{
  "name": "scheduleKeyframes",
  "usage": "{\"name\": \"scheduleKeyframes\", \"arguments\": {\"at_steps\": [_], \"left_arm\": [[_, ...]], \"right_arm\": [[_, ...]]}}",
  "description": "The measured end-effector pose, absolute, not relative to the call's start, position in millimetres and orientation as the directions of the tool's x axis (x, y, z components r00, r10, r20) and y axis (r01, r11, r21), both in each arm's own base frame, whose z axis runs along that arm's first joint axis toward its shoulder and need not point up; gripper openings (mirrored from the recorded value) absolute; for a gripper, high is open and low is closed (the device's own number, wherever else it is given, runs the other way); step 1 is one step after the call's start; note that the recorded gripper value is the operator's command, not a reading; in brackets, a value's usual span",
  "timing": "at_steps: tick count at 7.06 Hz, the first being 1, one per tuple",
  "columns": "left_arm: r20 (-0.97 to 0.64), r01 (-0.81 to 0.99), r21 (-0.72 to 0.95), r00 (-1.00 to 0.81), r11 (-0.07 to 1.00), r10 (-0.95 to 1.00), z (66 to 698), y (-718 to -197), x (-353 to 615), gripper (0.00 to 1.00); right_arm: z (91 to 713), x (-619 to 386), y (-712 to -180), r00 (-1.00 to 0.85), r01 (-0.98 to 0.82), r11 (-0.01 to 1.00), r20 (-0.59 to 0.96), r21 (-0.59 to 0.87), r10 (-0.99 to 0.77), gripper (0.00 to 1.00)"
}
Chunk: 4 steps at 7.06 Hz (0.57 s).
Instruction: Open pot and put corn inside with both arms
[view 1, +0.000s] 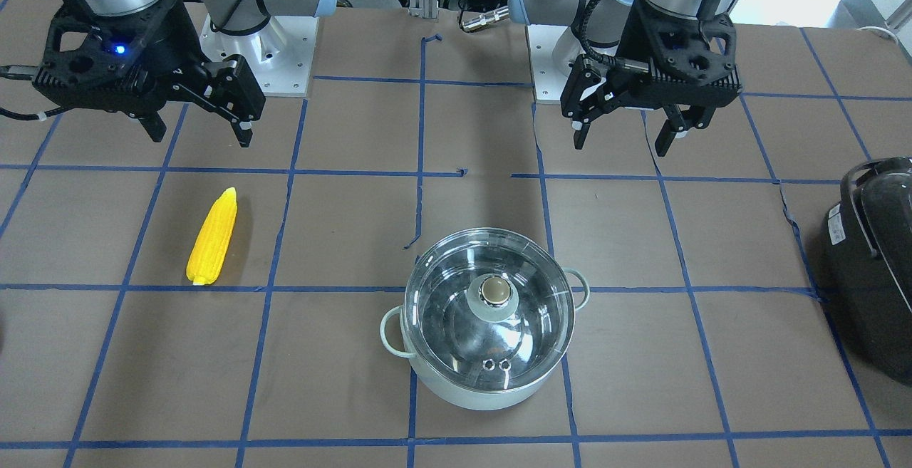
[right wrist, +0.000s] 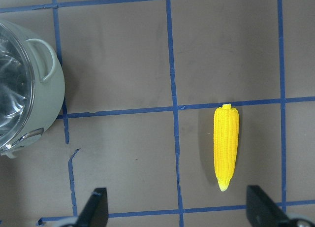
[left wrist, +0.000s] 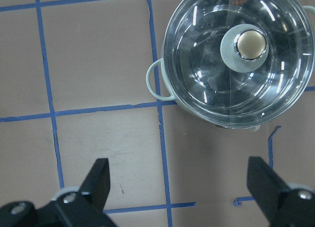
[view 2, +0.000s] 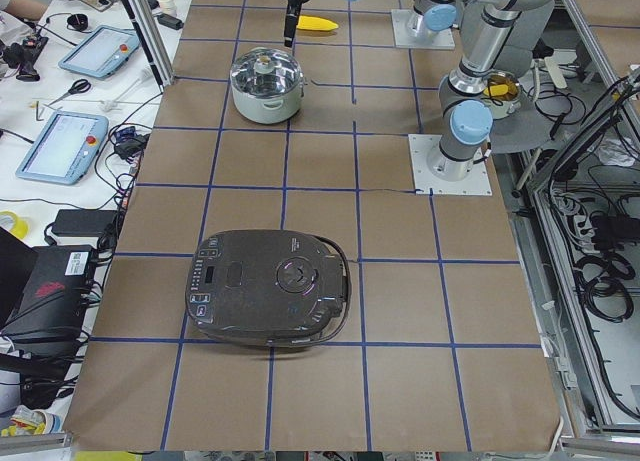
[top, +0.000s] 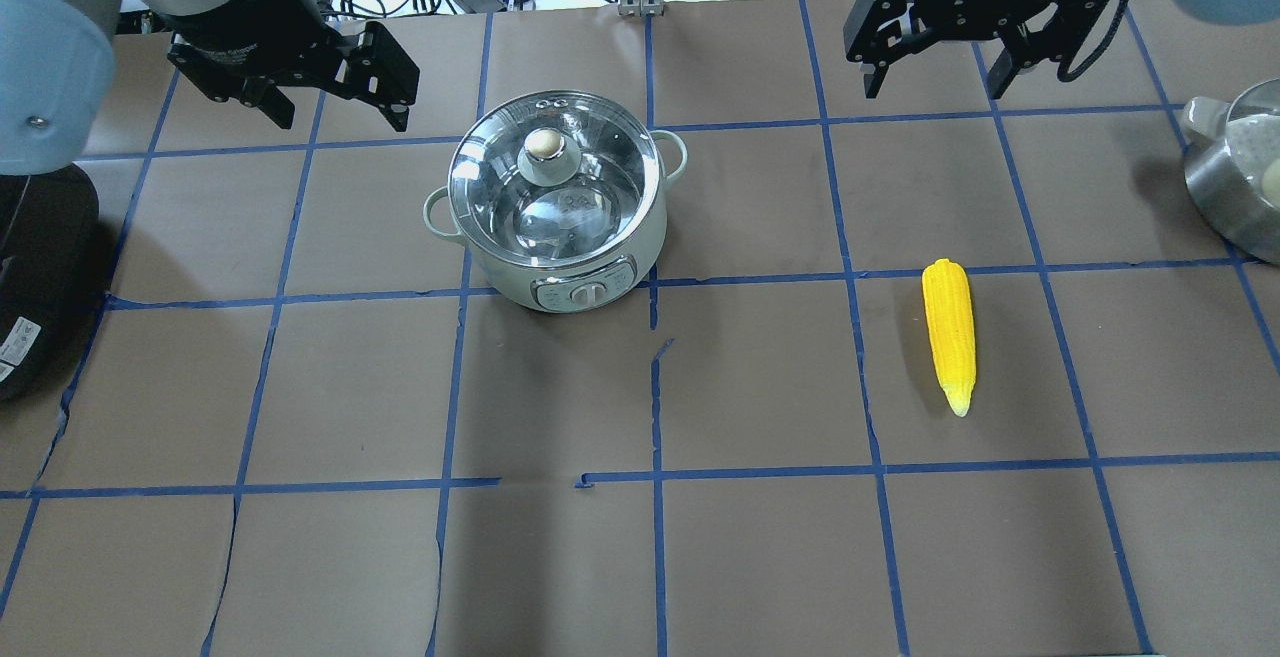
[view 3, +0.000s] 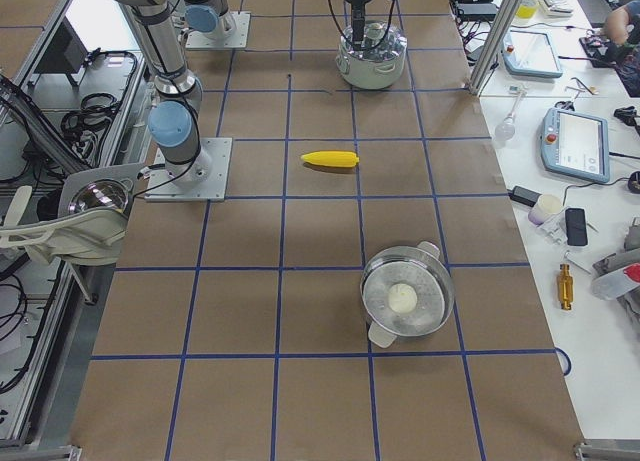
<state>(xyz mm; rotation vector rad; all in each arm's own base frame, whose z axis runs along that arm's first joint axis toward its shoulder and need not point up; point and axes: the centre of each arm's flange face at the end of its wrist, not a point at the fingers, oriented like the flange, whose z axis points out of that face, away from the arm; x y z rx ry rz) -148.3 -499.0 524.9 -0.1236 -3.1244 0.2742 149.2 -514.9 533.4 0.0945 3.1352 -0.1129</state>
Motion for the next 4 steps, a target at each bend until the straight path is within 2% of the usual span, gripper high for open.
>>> {"name": "scheduleKeyframes", "arguments": {"at_steps": [4], "left_arm": [[-0.002, 0.077, -0.175, -0.997, 0.982, 0.078, 525.3, -499.2, -148.0, 1.0]], "right_arm": [[534.0, 147.7, -516.2, -0.998, 0.06, 0.995, -0.002, -0.077, 0.06, 1.0]]}}
